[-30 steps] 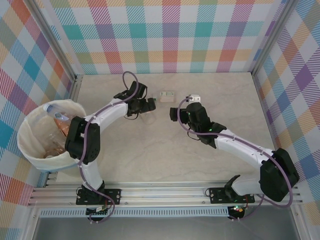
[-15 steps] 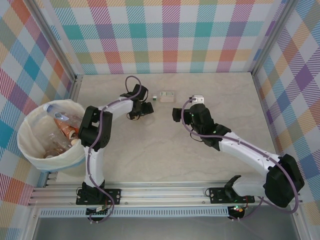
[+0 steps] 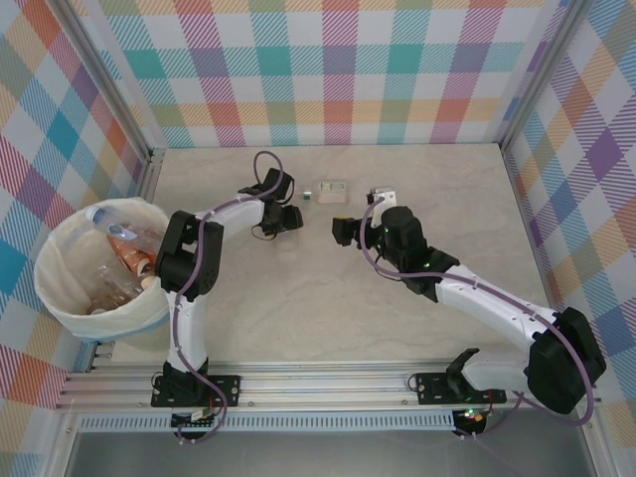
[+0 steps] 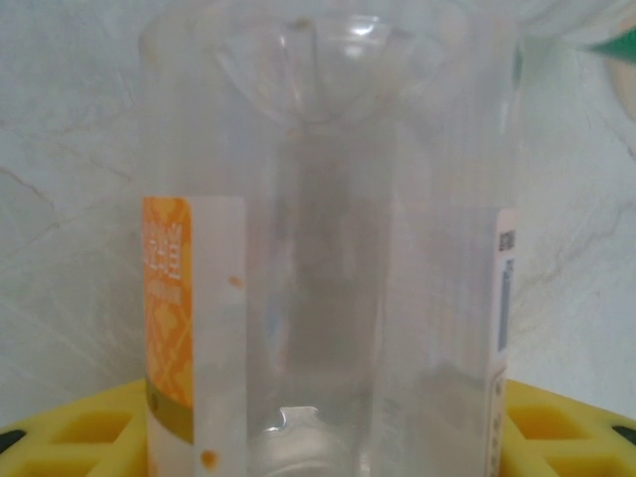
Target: Put the plastic bottles in the bin
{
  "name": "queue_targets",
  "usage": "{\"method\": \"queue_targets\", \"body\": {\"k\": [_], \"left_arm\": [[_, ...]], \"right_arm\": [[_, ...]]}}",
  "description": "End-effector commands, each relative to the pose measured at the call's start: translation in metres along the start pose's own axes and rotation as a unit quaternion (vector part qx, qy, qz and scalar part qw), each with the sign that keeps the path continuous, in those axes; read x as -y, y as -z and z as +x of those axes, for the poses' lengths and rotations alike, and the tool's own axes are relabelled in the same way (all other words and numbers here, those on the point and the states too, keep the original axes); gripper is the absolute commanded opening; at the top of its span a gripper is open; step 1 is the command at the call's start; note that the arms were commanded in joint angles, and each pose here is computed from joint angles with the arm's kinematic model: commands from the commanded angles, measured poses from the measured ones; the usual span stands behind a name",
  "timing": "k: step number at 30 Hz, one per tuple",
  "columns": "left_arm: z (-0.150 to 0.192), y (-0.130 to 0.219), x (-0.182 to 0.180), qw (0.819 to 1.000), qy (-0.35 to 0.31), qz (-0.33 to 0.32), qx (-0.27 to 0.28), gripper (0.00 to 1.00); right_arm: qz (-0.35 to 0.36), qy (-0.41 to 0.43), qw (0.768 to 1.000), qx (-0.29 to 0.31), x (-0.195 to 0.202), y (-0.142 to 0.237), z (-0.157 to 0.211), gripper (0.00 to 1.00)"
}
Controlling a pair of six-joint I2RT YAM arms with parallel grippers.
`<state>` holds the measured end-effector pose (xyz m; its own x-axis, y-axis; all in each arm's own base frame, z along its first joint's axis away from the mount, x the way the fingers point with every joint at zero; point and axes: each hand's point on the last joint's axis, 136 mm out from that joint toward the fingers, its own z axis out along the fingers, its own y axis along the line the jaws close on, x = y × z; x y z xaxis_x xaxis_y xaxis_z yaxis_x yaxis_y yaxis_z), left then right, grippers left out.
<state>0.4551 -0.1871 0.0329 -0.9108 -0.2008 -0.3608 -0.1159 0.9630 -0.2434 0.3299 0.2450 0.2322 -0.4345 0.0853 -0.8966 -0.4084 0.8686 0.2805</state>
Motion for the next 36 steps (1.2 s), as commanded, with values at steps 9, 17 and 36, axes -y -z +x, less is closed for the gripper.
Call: {"method": "queue_targets", "body": {"k": [9, 17, 36], "left_arm": [[-0.005, 0.073, 0.023, 0.995, -0.028, 0.080, 0.057, 0.46], [-0.005, 0.157, 0.046, 0.977, -0.071, 0.149, 0.133, 0.42], [-0.018, 0.425, -0.054, 0.919, -0.058, -0.033, 0.388, 0.41]], "right_arm": [[-0.051, 0.017, 0.999, 0.000, -0.024, -0.015, -0.008, 1.00], [-0.052, 0.010, 0.999, 0.001, -0.027, -0.028, -0.010, 1.00], [-0.056, -0.009, 0.998, 0.009, -0.034, -0.067, -0.012, 1.00]]}}
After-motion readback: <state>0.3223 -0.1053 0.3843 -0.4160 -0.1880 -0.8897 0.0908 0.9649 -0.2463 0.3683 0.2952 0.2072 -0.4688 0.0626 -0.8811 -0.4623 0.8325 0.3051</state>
